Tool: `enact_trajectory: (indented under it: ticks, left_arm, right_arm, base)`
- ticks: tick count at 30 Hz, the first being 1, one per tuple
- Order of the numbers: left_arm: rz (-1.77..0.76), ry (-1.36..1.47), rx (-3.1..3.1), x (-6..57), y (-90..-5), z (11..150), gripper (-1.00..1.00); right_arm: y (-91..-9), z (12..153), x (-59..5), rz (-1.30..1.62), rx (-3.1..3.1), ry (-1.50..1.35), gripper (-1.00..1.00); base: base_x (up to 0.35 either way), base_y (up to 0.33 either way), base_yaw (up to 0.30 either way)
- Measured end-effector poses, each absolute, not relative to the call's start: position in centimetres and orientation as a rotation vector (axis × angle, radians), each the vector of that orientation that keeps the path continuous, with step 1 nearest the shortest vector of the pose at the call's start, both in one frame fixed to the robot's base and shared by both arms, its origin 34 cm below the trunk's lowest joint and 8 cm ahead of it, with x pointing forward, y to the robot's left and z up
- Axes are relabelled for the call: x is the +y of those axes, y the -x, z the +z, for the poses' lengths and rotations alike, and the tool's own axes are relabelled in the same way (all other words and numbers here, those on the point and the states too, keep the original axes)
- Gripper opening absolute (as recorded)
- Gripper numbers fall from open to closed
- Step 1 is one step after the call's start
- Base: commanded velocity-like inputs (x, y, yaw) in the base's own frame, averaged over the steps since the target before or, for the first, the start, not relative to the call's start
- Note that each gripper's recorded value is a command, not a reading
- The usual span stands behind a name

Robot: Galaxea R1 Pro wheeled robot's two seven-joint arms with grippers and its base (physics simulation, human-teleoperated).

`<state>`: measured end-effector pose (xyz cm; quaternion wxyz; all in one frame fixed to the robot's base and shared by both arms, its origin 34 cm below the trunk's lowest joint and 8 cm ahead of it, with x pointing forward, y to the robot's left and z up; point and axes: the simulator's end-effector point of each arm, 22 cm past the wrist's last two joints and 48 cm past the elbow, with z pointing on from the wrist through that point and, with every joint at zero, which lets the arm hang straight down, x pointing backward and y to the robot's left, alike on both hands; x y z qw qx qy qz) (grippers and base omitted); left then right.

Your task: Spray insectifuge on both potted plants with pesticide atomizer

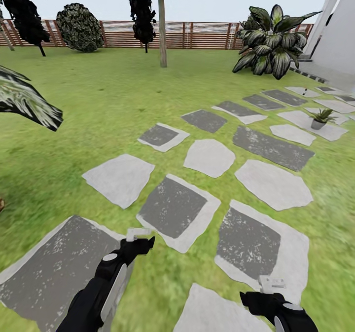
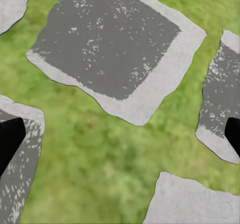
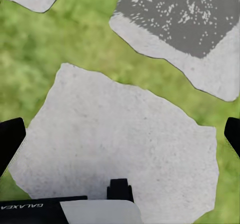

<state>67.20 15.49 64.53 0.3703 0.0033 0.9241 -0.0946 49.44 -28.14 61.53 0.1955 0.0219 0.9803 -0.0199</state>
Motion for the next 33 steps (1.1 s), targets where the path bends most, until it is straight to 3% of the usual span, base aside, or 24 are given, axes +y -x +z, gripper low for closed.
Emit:
enact_trajectory:
  ticks: [33]
  left_arm:
    - [-0.245, -0.009, 2.366, 15.42, -67.04, 64.9, 1.0]
  right_arm:
    - [-49.3, 61.82, -28.55, -0.063, 2.741, -0.069, 1.0]
  base:
    - [0.34, 0.0, 0.0]
